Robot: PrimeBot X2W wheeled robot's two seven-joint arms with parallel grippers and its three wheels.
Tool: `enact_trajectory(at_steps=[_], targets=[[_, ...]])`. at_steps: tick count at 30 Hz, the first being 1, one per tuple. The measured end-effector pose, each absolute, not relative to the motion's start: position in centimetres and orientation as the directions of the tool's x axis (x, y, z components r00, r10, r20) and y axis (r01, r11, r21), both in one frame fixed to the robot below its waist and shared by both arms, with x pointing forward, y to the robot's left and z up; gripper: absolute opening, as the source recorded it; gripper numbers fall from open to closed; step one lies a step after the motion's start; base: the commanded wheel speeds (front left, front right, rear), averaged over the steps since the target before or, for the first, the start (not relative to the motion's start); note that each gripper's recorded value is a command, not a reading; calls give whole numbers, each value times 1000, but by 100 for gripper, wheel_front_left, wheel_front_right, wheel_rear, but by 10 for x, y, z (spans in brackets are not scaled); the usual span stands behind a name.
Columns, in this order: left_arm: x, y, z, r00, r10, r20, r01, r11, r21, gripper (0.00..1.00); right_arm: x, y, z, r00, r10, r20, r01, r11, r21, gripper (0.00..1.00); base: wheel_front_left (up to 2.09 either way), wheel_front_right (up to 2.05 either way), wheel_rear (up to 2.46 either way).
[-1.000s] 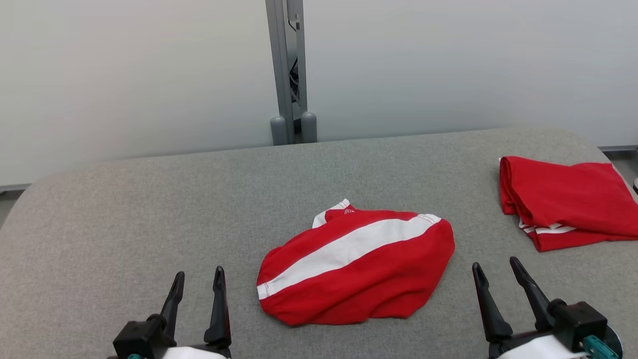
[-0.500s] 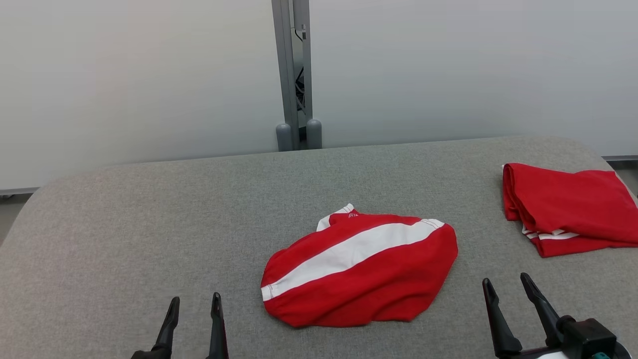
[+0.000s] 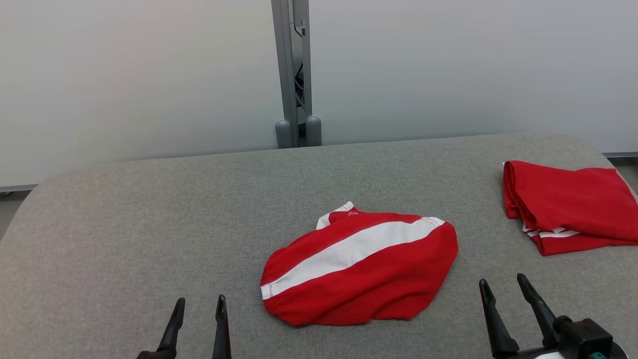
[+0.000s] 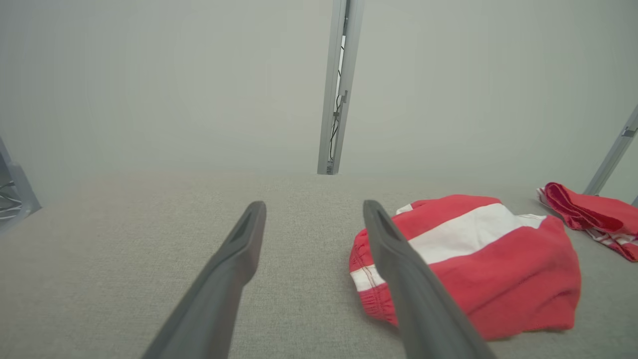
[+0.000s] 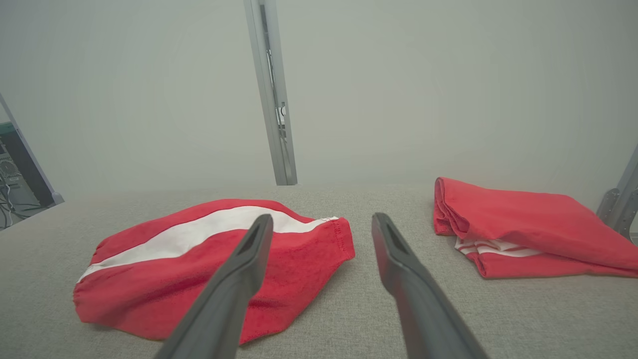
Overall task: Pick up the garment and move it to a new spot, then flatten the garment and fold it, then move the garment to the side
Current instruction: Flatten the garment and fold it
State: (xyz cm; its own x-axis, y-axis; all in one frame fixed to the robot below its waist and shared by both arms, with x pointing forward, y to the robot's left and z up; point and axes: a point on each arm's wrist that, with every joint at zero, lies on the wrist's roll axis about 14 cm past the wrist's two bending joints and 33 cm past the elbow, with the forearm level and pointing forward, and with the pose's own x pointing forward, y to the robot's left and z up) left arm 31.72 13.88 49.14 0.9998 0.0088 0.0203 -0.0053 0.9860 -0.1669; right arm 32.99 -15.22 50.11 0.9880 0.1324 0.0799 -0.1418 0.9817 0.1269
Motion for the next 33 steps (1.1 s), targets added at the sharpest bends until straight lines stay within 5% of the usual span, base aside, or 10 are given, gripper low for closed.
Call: enact_trajectory(at_steps=[20,33], targets=[[365,65,418,891,-259,-373,123,928,-351,100,344,-148,487,987,158,28,-160,980,115,100,0,0,0],[377,63,378,812,-238,-533,80,950,-301,68,352,-155,477,989,148,-7,-146,983,108,100,0,0,0]])
